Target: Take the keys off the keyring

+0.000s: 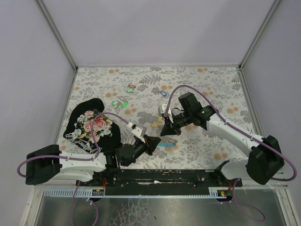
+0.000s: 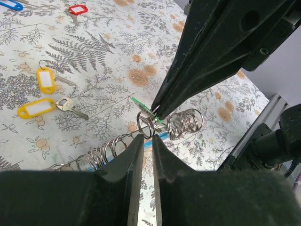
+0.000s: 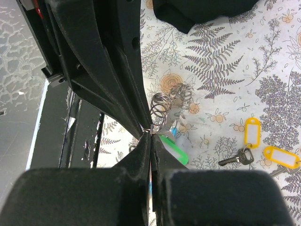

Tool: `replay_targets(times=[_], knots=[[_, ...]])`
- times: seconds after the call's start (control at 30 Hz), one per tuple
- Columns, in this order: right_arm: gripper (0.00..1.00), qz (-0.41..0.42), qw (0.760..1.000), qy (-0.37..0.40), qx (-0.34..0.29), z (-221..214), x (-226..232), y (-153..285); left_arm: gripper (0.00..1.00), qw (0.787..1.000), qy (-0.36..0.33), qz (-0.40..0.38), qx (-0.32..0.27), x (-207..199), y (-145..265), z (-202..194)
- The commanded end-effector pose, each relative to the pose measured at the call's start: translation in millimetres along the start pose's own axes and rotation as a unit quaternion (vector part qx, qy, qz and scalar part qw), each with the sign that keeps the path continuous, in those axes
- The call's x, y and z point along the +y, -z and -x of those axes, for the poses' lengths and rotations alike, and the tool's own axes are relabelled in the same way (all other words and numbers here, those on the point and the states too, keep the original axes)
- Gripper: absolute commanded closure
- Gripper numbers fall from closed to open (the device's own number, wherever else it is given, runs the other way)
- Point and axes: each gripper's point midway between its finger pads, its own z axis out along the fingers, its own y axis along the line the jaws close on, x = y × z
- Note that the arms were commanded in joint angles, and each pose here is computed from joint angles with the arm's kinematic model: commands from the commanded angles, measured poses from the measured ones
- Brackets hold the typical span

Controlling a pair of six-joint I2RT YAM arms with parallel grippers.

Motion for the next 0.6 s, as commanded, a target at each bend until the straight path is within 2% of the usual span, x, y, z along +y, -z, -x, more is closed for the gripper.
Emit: replay_targets(times=[0.0, 0.27, 0.57], knots=[[1.0, 0.013, 1.0, 0.014, -0.02, 13, 3, -2, 0.9, 0.999, 0.007, 0.0, -0.037, -5, -5, 21], [1.0, 0.013, 1.0, 0.013, -0.018, 10, 3, -3, 1.0, 0.999, 0.008, 0.003, -0.042, -3, -3, 23], [1.0, 0.022, 0.999, 0.022, -0.016, 9, 8, -4, 1.0, 0.998, 0.027, -0.004, -0.061, -2, 3, 32]])
